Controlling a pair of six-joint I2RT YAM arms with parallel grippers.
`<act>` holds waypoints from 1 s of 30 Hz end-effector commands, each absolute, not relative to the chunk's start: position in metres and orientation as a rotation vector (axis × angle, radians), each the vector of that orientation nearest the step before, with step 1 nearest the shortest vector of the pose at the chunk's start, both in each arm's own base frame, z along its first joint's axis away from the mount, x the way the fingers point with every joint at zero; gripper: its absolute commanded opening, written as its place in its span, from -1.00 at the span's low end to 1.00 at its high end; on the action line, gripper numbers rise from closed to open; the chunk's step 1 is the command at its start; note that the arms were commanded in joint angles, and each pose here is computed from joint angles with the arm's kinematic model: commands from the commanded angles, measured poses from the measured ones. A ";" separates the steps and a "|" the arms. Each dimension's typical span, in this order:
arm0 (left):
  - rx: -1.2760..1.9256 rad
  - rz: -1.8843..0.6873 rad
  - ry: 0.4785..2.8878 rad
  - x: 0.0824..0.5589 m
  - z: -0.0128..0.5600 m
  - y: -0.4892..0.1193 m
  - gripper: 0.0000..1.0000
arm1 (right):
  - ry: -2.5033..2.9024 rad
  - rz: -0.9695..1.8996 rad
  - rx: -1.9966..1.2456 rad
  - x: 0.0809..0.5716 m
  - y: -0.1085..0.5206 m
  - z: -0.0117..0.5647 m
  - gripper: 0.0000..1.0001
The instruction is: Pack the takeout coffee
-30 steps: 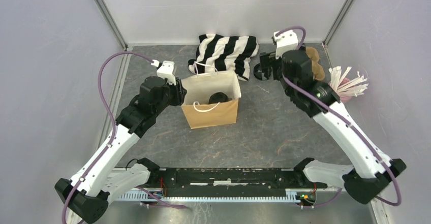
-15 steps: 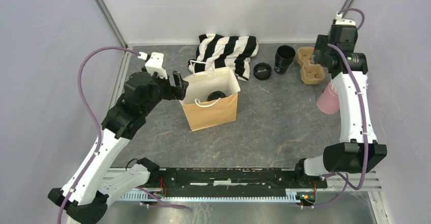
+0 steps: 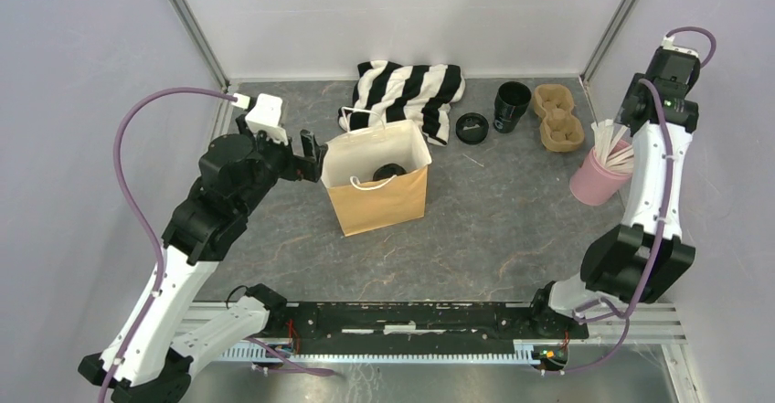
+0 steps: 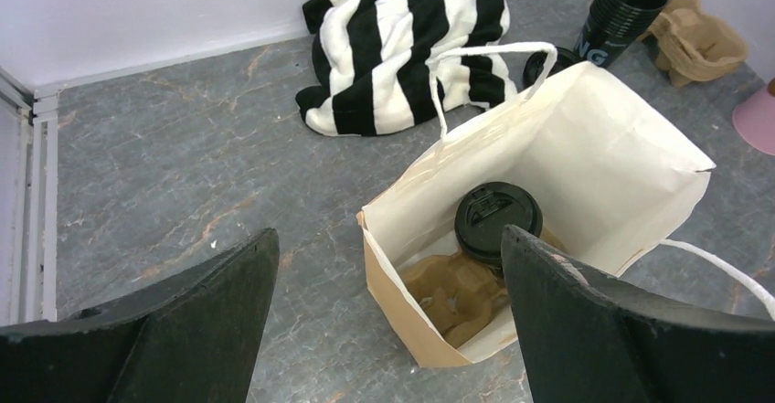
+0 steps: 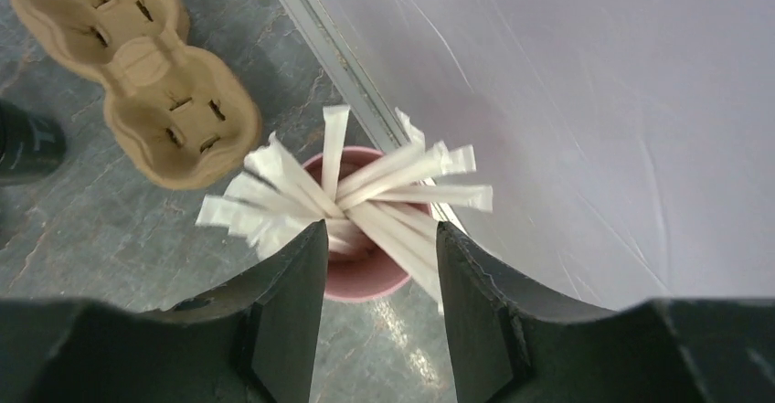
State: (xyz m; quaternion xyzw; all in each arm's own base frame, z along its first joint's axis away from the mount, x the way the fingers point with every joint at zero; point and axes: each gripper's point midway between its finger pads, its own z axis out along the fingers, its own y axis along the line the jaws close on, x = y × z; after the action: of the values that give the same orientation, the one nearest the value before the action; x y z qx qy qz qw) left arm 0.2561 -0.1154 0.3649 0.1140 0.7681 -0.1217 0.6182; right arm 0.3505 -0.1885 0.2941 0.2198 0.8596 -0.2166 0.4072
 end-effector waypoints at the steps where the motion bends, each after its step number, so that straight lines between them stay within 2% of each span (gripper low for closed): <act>1: 0.290 -0.228 1.779 0.262 0.359 -0.113 0.93 | 2.149 -0.474 0.517 0.385 -0.200 0.286 0.07; 7: 0.286 -0.203 1.791 0.268 0.361 -0.111 0.93 | 2.171 -0.394 0.521 0.414 -0.204 0.261 0.06; 12: 0.280 -0.179 1.812 0.270 0.358 -0.108 0.94 | 2.188 -0.455 0.569 0.415 -0.223 0.246 0.09; 15: 0.276 -0.169 1.819 0.271 0.357 -0.107 0.94 | 2.194 -0.455 0.583 0.418 -0.228 0.240 -0.03; 18: 0.277 -0.160 1.824 0.274 0.356 -0.107 0.94 | 2.196 -0.442 0.579 0.422 -0.227 0.235 -0.06; 25: 0.274 -0.160 1.835 0.276 0.353 -0.108 0.95 | 2.200 -0.425 0.588 0.424 -0.229 0.226 0.01; 30: 0.277 -0.160 1.842 0.277 0.351 -0.107 0.97 | 2.209 -0.462 0.599 0.420 -0.234 0.221 -0.22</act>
State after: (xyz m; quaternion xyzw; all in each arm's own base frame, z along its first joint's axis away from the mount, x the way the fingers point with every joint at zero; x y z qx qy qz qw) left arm 0.2740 -0.1128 0.3336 0.1161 0.8067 -0.0803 0.5739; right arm 0.4151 -0.2246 0.2114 0.2256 0.8840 -0.1684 0.3731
